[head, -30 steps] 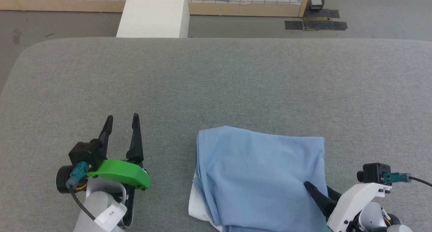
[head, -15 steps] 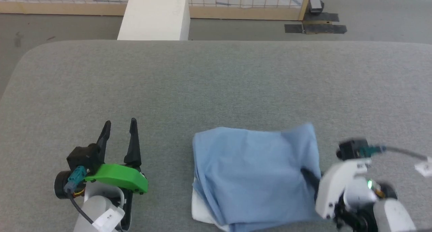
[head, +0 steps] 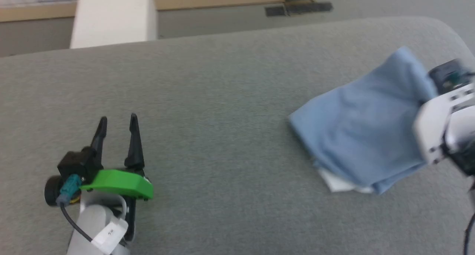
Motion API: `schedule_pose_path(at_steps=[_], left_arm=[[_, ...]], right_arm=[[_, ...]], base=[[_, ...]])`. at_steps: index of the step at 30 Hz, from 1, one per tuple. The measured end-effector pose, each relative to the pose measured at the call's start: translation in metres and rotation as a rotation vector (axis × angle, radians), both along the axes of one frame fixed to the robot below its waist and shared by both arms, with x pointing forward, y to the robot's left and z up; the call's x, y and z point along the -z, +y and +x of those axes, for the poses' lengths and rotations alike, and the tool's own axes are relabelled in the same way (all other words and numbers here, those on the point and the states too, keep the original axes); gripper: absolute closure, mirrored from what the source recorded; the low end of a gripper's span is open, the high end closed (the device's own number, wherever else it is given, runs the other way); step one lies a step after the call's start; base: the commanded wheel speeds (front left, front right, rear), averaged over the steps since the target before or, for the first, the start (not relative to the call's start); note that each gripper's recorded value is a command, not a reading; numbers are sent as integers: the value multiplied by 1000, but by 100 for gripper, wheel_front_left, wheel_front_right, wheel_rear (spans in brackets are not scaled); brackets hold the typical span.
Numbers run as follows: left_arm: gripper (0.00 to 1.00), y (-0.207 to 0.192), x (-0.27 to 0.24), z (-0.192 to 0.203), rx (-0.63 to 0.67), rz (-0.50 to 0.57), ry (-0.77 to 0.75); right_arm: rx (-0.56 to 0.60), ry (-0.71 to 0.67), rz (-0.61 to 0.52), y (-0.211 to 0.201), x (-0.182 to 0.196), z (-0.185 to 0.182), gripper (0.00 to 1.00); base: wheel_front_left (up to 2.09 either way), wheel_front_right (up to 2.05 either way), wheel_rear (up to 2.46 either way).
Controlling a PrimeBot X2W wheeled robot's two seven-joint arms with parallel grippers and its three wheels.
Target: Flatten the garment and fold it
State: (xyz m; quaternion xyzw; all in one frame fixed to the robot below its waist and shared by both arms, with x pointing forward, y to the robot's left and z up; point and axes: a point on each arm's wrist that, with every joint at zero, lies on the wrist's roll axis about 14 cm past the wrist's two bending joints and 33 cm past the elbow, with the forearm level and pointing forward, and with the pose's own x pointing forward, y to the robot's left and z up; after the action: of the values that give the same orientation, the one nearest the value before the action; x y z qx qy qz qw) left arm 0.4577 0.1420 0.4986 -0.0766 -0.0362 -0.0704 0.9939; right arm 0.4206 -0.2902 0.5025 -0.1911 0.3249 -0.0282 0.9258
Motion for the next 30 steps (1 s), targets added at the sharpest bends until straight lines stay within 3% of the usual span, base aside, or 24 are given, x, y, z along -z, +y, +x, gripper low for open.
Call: schedule_pose_path(at_steps=[12, 18, 19, 25, 30], left_arm=[[0, -58, 26, 65, 152, 33, 0], [0, -70, 66, 74, 185, 28, 80], [0, -69, 68, 74, 181, 30, 84], [0, -64, 65, 67, 168, 31, 91], [0, -63, 60, 47, 160, 12, 108]], right_arm=[[402, -34, -162, -155, 6, -6, 100], [501, -29, -183, -185, 37, -4, 100], [511, -27, -176, -186, 40, -5, 0], [532, -99, -132, -184, 40, -7, 0], [486, -253, -90, -173, 16, -8, 0]], base=[[0, 0, 0], [0, 0, 0], [0, 0, 0], [0, 0, 0], [0, 0, 0]])
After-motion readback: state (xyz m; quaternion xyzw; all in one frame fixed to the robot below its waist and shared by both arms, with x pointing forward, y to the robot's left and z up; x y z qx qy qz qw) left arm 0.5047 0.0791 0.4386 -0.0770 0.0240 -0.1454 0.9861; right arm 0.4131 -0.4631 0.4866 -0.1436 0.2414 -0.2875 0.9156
